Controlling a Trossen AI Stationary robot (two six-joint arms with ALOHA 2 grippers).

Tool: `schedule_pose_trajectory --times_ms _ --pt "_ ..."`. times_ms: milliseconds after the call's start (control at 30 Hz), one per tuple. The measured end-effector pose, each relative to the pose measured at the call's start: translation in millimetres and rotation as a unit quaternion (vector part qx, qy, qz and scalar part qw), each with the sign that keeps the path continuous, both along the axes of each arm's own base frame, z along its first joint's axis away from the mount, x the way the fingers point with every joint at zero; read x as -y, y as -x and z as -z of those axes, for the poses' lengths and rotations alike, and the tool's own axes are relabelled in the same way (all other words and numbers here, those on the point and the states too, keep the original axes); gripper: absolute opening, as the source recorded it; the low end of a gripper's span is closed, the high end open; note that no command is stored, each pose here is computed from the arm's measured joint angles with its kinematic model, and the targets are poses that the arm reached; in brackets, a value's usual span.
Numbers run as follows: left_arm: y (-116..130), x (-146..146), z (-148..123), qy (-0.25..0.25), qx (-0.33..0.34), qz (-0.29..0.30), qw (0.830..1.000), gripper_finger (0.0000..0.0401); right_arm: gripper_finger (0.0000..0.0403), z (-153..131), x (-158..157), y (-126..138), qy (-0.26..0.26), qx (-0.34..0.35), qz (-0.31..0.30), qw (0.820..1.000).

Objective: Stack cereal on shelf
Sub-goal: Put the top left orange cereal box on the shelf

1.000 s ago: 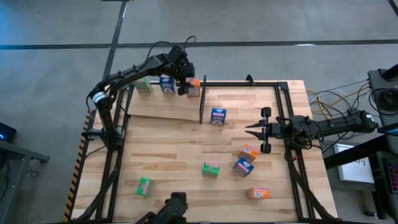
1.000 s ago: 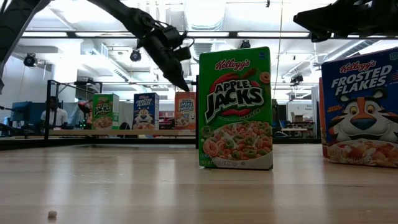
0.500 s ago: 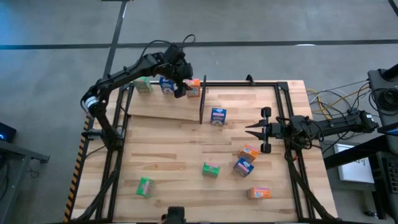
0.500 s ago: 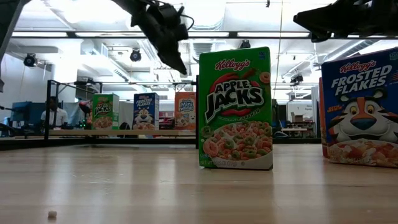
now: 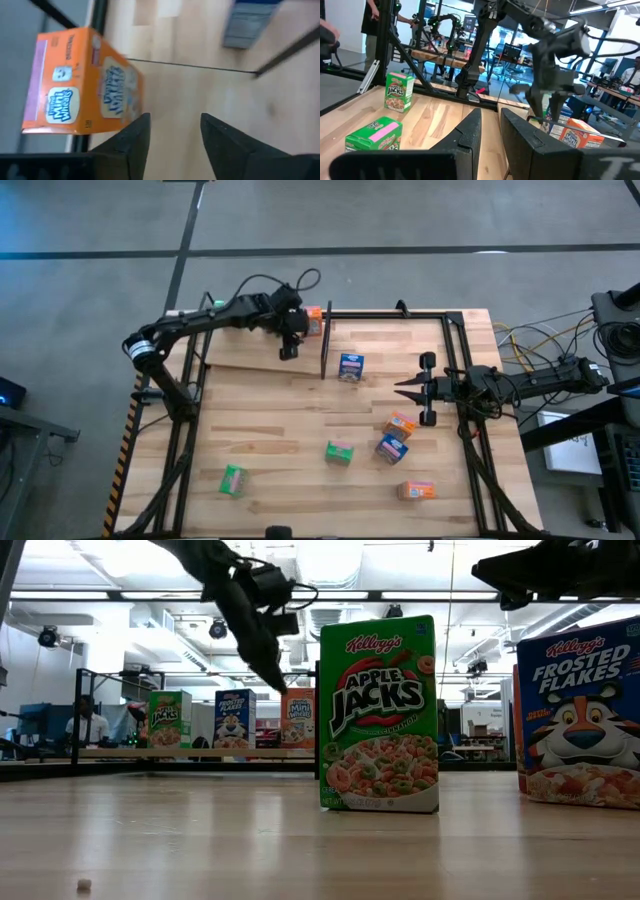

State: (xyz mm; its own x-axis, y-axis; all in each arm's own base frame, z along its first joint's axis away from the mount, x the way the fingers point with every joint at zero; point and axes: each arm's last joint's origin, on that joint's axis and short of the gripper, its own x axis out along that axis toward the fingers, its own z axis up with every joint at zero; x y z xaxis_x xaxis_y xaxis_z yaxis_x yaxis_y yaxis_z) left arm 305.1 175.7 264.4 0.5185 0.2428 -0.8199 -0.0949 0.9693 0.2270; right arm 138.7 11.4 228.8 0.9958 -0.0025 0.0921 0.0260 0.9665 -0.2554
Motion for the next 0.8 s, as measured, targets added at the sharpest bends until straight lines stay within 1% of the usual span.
schedule_pose_trajectory --times_ms 133,233,367,633,800 --pt "-1 -1 15 -0.025 0.010 -0.013 1.000 0.0120 0.0063 0 0 0 0.000 0.000 0.000 1.000" --pt "-2 -3 20 -0.046 0.023 -0.034 0.998 0.0099 0.0063 0 0 0 0.001 0.000 0.000 1.000" --pt "-2 -5 21 -0.055 0.029 -0.043 0.997 0.0079 0.0063 0 0 0 0.005 0.000 0.000 1.000" --pt "-4 -7 18 -0.073 0.046 -0.055 0.995 0.0075 0.0063 0 0 0 0.008 0.000 0.001 1.000" --pt "-6 -10 19 -0.073 0.057 -0.069 0.993 0.0075 0.0063 0 0 0 0.009 0.000 0.001 1.000"
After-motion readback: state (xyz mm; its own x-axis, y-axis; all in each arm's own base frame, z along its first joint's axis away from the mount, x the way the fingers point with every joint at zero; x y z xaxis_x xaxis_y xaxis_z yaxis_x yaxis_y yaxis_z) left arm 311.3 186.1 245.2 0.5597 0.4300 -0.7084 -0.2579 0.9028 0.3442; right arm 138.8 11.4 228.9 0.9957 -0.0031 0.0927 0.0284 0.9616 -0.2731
